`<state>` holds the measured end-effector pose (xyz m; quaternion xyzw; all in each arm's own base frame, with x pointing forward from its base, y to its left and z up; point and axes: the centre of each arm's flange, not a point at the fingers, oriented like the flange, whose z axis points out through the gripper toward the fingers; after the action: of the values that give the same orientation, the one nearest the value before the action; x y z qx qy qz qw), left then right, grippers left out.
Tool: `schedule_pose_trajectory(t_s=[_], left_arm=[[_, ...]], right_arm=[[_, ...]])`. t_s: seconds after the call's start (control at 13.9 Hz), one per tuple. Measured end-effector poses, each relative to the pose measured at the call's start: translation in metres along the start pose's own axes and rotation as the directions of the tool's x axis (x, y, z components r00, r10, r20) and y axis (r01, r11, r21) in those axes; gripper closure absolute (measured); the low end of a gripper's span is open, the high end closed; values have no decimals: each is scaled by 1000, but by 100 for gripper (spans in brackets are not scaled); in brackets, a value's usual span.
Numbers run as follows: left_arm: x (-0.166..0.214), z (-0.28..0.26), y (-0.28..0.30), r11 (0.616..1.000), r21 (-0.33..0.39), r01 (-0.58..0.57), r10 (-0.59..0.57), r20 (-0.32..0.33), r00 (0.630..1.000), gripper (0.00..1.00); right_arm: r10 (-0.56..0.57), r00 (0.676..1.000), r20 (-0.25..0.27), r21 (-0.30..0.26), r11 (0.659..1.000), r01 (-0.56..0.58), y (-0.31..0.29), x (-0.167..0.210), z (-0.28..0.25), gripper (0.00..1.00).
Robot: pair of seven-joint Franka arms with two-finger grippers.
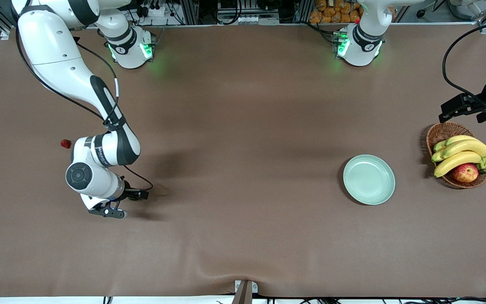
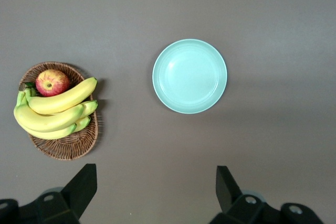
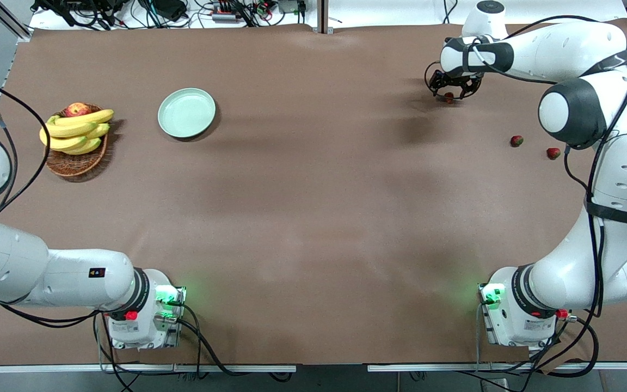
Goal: Collect all strawberries into plate
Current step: 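Close the right gripper on the strawberry and lift it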
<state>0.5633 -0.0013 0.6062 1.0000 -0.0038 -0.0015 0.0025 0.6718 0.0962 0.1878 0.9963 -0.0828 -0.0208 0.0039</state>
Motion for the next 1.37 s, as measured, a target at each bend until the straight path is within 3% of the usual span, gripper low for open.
schedule_pose_trajectory(t_s=[0.29, 0.5, 0.79, 0.93, 1.37], left_arm=[[1, -1, 6, 1000, 0, -10, 10, -10, 1000, 0], [3, -1, 9, 1000, 0, -16, 16, -27, 1000, 0], [5, 2, 16, 1000, 0, -28, 28, -28, 999, 0], [6, 5, 18, 999, 0, -32, 32, -23, 999, 0], [8, 9, 27, 999, -1, -46, 46, -18, 999, 0]], right_arm=[[4, 1000, 7, -4, 1000, -4, 3, -1, 5, 0], [6, 1000, 13, -7, 1000, -6, 4, -2, 8, 7], [6, 1000, 16, -8, 1000, -6, 5, -3, 9, 55], [5, 1000, 13, -8, 1000, -5, 4, -2, 8, 70], [-55, 996, -66, 14, 998, 56, -1, 9, -40, 70]])
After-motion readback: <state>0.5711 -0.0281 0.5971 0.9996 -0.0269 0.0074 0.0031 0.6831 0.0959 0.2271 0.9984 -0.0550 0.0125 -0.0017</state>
